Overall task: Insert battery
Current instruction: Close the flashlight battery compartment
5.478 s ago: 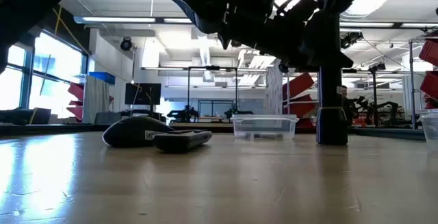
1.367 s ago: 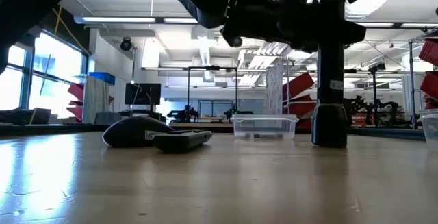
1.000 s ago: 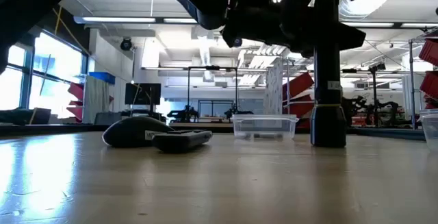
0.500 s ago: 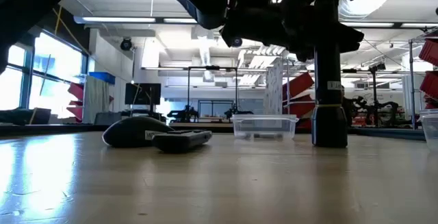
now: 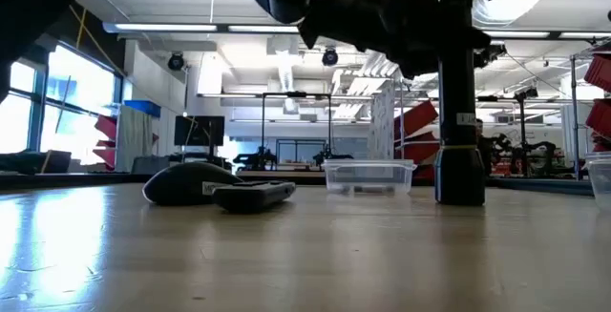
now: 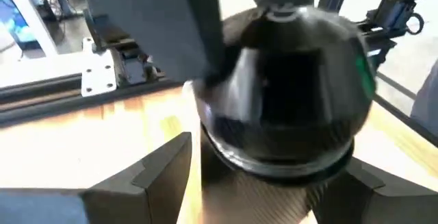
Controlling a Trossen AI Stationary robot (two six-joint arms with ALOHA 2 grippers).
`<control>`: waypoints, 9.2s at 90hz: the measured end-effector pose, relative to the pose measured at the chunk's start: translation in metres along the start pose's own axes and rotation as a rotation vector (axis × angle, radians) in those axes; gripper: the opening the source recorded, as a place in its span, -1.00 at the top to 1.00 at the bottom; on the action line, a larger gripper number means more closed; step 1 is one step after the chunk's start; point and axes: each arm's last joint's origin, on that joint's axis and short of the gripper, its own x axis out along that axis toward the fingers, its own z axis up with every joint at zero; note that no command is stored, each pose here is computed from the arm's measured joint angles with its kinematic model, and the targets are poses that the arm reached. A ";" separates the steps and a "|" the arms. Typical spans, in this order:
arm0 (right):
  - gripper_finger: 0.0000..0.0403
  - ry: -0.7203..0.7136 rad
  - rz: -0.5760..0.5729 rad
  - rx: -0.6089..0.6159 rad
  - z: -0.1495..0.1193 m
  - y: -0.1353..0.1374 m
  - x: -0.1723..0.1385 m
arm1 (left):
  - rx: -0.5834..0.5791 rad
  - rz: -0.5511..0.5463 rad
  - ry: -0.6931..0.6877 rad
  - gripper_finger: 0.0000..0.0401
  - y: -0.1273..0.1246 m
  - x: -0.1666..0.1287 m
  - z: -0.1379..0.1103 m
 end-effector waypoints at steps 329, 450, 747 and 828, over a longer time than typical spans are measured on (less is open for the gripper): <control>0.02 0.035 -0.035 -0.027 0.131 -0.095 0.067 | -0.116 0.278 -0.025 0.33 -0.103 -0.125 -0.093; 0.38 0.087 0.055 0.071 0.119 -0.106 0.087 | -0.108 0.383 -0.128 0.33 -0.100 -0.120 -0.108; 0.12 0.107 -0.032 0.128 0.143 -0.110 0.067 | -0.128 0.408 -0.094 0.22 -0.099 -0.121 -0.113; 0.27 0.162 0.080 0.028 0.129 -0.109 0.096 | -0.121 0.374 -0.094 0.22 -0.100 -0.120 -0.112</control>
